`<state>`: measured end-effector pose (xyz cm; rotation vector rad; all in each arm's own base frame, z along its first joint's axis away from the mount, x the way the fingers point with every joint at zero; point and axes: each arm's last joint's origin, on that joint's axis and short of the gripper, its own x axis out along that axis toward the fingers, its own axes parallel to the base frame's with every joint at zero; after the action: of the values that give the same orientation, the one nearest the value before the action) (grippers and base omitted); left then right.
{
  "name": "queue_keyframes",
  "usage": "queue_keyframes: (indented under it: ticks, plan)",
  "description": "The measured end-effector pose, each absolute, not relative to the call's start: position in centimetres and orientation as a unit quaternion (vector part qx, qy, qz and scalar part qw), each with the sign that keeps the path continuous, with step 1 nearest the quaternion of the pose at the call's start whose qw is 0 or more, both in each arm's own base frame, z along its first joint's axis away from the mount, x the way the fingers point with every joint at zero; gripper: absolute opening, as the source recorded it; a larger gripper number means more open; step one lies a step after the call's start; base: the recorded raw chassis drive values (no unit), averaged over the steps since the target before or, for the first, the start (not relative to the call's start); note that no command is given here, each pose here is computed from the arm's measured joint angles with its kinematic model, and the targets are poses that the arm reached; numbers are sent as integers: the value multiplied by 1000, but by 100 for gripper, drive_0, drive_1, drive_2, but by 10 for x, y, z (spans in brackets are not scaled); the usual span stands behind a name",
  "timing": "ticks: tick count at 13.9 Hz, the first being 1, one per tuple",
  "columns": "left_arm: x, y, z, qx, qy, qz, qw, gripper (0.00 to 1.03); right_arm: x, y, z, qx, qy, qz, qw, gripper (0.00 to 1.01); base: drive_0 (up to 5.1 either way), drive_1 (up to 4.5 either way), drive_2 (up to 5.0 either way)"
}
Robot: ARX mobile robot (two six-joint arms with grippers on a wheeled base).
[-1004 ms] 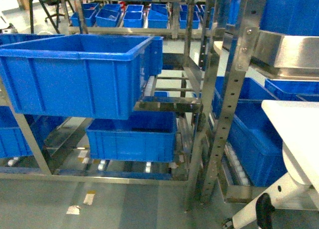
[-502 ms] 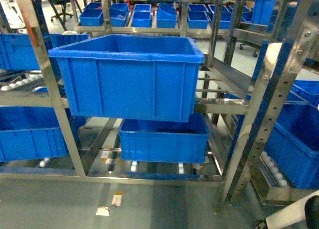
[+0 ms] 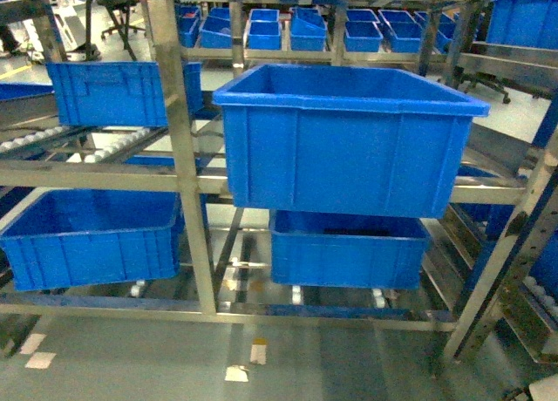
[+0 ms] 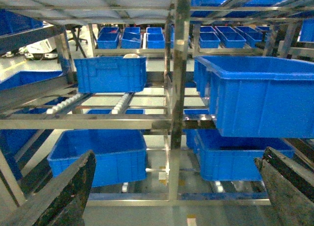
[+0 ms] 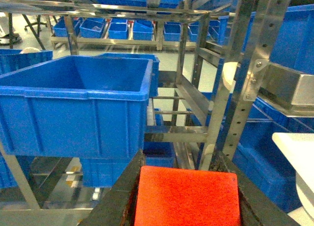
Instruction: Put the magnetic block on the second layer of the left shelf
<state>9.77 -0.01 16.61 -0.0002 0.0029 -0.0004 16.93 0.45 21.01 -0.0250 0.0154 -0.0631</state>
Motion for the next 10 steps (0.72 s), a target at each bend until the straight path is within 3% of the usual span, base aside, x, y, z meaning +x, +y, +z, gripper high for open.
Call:
queue_keyframes:
  ticks: [4, 7, 10]
  plan:
    - [98, 0, 166, 0, 1, 0, 1000, 98, 169, 5, 211, -12, 5, -32, 999, 34, -505, 236, 236]
    - [98, 0, 166, 0, 0, 1, 1000, 98, 169, 5, 210, -13, 9, -29, 999, 34, 0, 0, 0]
    - [98, 0, 166, 0, 1, 0, 1000, 98, 169, 5, 211, -13, 4, -30, 999, 34, -8, 424, -440]
